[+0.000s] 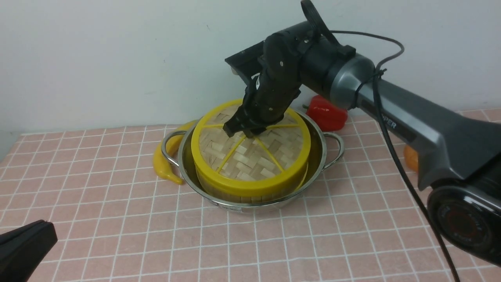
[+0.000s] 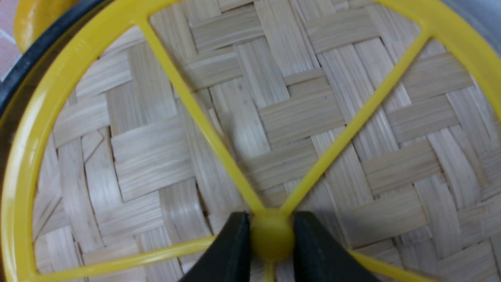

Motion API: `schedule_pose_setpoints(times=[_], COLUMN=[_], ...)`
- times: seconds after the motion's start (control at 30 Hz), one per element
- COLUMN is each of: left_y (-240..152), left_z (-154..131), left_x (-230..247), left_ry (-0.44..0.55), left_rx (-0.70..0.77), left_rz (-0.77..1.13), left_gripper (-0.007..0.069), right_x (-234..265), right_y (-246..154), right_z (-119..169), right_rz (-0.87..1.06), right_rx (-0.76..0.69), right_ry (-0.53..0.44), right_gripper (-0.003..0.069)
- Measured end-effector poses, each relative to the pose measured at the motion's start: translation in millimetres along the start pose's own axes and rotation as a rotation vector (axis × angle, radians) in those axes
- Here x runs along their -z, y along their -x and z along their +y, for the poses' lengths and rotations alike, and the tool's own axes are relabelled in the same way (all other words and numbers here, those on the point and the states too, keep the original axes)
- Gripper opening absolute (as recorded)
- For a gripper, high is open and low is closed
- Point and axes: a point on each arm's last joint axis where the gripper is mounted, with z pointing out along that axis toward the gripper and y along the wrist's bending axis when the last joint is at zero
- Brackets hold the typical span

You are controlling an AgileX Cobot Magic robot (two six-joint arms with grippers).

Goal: Place the steamer in the pot on the pink tablecloth, and put the lid on the steamer.

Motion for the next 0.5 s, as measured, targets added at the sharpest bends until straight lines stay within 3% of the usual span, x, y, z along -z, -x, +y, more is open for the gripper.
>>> schedule_pose_setpoints(times=[0.23, 0.5], left_y=[0, 8], left_z=[0, 7], left_x=[0, 1], left_ry=[0.002, 0.080], left_rx=[-0.001, -0.091], left_rz=[-0.004, -0.081], left_gripper=[0.0012, 0.0012], right_x=[36, 242], right_y=[5, 15], right_z=[1, -4], right_rz=[-0.020, -0.414], right_rx=[0.000, 0.035], right_ry=[0.005, -0.103], right_gripper=[0.0320, 0.0345])
